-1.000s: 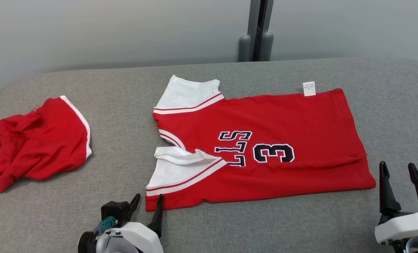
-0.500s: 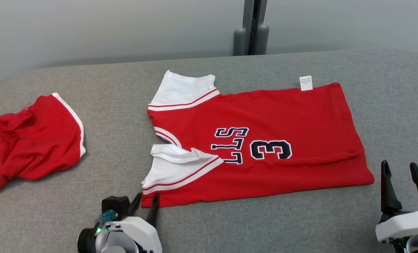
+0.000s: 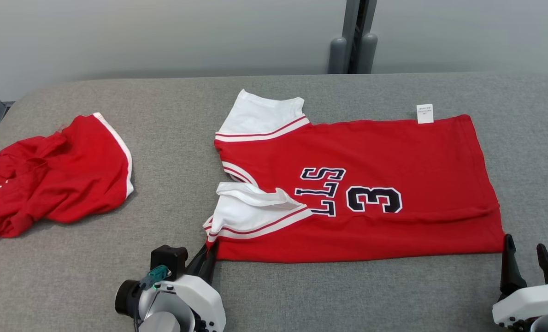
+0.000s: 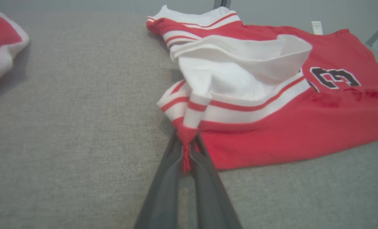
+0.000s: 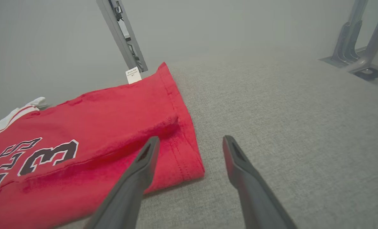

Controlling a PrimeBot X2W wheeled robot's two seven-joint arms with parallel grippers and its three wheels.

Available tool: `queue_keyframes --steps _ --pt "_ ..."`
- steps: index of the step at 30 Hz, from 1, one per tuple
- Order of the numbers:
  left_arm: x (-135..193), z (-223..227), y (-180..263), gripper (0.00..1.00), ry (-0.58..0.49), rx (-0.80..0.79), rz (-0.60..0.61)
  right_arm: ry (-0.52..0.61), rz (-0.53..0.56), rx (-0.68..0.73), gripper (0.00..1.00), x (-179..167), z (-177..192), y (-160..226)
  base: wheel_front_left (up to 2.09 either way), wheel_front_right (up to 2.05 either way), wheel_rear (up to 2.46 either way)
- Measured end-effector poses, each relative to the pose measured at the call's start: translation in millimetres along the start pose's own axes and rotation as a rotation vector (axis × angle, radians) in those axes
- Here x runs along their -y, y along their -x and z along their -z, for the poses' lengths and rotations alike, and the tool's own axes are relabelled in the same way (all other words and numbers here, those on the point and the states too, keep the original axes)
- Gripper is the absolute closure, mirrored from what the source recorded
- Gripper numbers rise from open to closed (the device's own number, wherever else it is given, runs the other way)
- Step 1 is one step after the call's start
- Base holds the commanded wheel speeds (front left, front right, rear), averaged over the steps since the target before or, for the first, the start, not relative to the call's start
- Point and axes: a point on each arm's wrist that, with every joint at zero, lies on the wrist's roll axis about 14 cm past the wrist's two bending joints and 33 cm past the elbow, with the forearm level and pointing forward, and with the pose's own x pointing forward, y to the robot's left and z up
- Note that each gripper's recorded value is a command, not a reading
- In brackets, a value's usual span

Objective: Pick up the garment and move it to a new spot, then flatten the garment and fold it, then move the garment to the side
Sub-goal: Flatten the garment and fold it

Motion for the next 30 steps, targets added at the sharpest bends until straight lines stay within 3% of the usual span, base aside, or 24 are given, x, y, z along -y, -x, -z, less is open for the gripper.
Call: queue_keyframes --steps 13,20,22,23,24,25,30 --pt "2.3 -6.0 6.1 1.00 -0.036 0.034 0.028 -0.199 0.071 -0.140 0.00 -3.2 42.6 -11.3 0.00 0.00 0.00" --pt "3.7 -5.0 5.3 1.00 -0.038 0.032 0.034 -0.229 0.052 -0.164 0.00 -12.4 46.0 -19.5 0.00 0.00 0.00" --pt "4.2 -4.8 5.0 1.00 -0.038 0.031 0.036 -0.244 0.055 -0.163 0.27 -12.2 46.1 -20.4 0.00 0.00 0.00" --pt "4.4 -4.6 4.8 1.00 -0.038 0.031 0.037 -0.246 0.055 -0.162 0.51 -12.1 45.5 -21.2 0.00 0.00 0.00" --pt "4.8 -4.5 4.7 1.00 -0.040 0.031 0.039 -0.245 0.052 -0.163 0.65 -12.0 45.2 -21.6 0.00 0.00 0.00" --pt "5.5 -4.4 4.6 1.00 -0.045 0.030 0.041 -0.244 0.050 -0.163 1.00 -12.4 45.1 -21.7 0.00 0.00 0.00" --pt "8.1 -5.3 4.1 1.00 -0.062 0.032 0.050 -0.246 0.042 -0.151 1.00 -12.0 40.2 -21.5 0.00 0.00 0.00"
